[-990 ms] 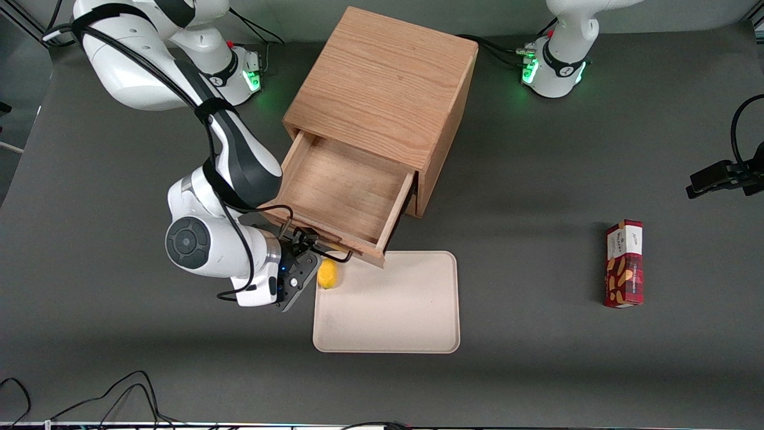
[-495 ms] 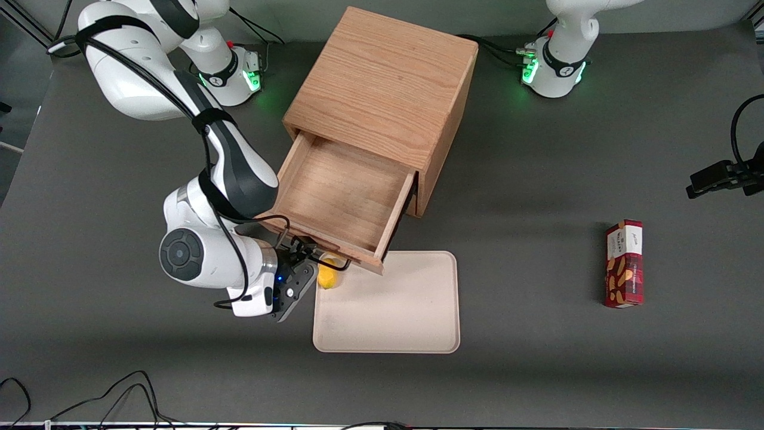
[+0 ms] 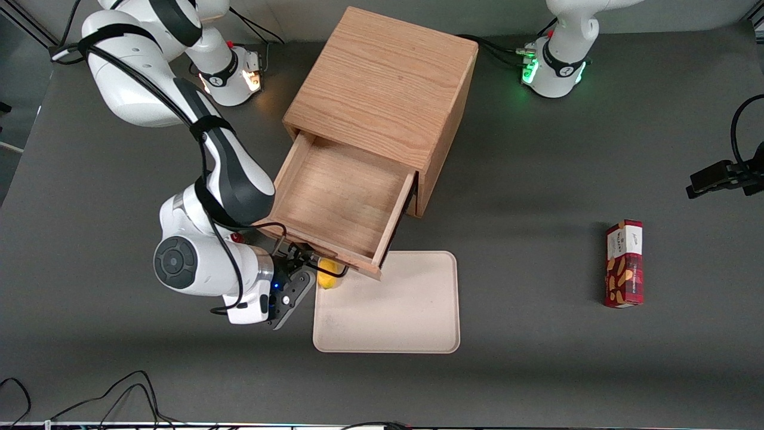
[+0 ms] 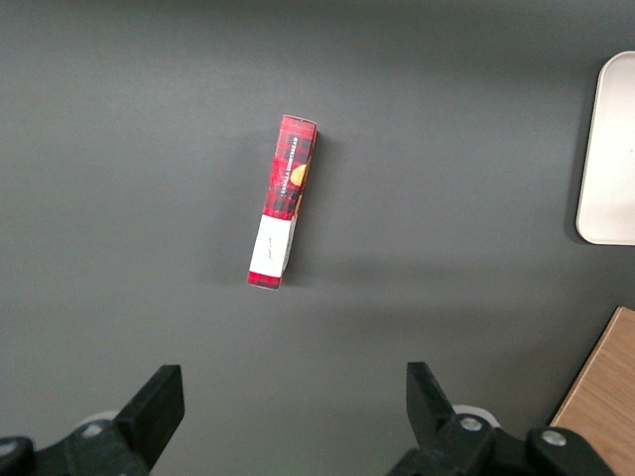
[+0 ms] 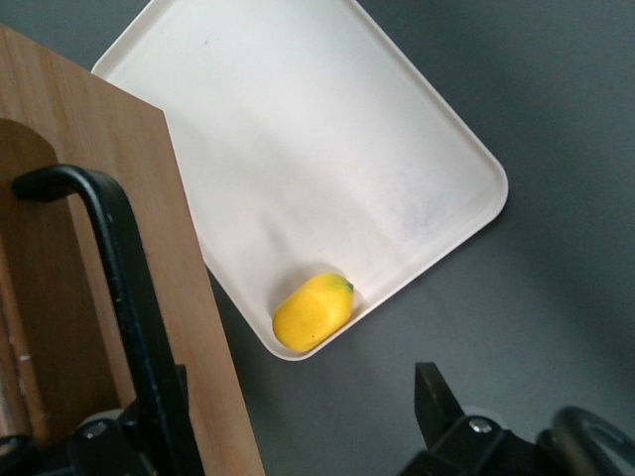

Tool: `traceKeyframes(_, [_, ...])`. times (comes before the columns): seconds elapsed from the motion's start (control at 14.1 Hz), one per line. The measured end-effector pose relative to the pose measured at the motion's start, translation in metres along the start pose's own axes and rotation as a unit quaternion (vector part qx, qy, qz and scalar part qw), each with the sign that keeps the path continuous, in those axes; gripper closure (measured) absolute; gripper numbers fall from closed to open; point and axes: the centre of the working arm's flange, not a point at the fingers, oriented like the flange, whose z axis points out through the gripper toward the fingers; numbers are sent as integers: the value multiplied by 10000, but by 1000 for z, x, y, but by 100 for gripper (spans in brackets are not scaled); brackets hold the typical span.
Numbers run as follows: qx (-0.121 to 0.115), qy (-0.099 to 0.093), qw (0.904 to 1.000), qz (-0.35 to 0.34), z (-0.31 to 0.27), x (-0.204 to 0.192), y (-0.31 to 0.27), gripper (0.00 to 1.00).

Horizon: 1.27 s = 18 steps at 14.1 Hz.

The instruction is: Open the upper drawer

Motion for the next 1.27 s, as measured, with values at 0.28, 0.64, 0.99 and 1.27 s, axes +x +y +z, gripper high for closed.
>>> traceKeyframes(0.28, [-13, 43, 10000, 15, 0, 1, 4, 0])
traceKeyframes(0.64, [-19, 54, 10000, 17, -1, 2, 5, 0])
traceKeyframes(0.99, [-13, 13, 10000, -3, -4, 3, 2, 0])
traceKeyframes(1.27, [11, -63, 10000, -68, -3, 7, -7, 0])
